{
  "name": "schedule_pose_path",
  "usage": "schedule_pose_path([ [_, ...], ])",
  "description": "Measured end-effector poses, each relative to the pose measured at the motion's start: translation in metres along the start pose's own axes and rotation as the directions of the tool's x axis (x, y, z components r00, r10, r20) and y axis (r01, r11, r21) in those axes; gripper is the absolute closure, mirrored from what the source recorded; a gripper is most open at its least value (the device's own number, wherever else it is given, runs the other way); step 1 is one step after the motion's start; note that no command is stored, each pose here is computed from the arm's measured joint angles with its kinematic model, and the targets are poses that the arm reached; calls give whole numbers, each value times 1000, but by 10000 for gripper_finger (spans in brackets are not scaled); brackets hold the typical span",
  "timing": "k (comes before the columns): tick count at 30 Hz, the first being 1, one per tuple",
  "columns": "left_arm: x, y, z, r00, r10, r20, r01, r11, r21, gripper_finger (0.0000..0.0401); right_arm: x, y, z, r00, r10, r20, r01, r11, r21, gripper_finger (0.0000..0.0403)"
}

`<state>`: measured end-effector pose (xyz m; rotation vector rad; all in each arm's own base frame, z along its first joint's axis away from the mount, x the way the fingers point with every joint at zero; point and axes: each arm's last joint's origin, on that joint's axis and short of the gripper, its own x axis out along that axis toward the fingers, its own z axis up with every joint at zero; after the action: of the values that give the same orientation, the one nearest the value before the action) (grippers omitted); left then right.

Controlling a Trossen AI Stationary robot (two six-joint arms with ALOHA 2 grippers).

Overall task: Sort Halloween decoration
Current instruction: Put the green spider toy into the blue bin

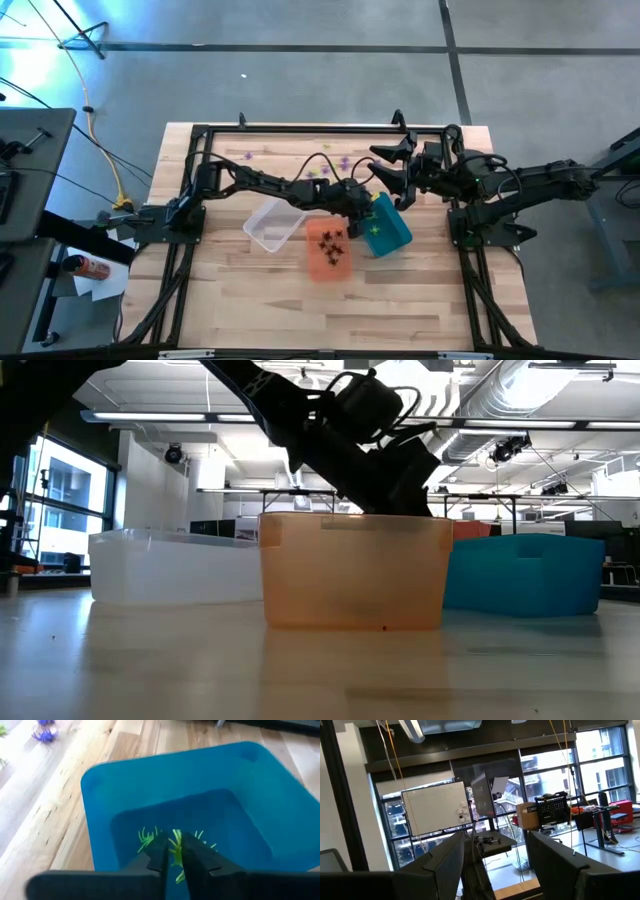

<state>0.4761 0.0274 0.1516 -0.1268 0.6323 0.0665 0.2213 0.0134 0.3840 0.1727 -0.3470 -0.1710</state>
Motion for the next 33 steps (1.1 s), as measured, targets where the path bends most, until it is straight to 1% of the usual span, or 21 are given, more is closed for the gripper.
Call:
schedule_pose_path([
  [2,-2,0,1,1000,1,-4,-1,1000,-2,330,0,0,0,1000,1,0,-1,1000,8,188],
  [7,-11,2,10,1000,-3,15,3,999,-53,251,0,0,0,1000,1,1,-1,1000,23,188],
  [10,-21,6,18,998,-66,19,67,994,-91,213,0,0,0,1000,1,2,-1,1000,24,188],
  [13,-40,15,33,989,-145,40,149,983,-108,188,0,0,0,1000,1,4,-1,1000,24,188],
  [16,-68,26,52,982,-168,81,177,977,-116,180,0,0,1,1000,1,10,-2,1000,26,188],
  [18,-92,34,63,985,-154,83,164,978,-127,180,0,0,1,1000,2,12,-2,1000,29,188],
  [19,-104,39,70,984,-143,110,156,981,-118,181,0,0,1,1000,2,14,-3,1000,30,188],
  [21,-134,46,81,985,-120,128,134,985,-111,185,0,0,2,1000,2,18,-3,1000,31,188],
  [24,-178,55,96,974,-84,211,104,990,-90,192,0,0,2,1000,2,18,-3,1000,30,188],
  [27,-217,57,96,952,-62,301,95,991,-95,198,0,0,1,1000,1,11,-2,1000,26,188],
  [29,-239,55,87,936,-52,348,96,990,-108,202,0,0,1,1000,1,9,-1,1000,26,188],
  [30,-249,53,83,919,-52,391,103,989,-110,203,0,0,1,1000,1,6,-1,1000,24,188],
  [33,-271,44,61,876,-70,477,142,983,-117,208,0,0,-1,1000,-1,-12,1,1000,1,188],
])
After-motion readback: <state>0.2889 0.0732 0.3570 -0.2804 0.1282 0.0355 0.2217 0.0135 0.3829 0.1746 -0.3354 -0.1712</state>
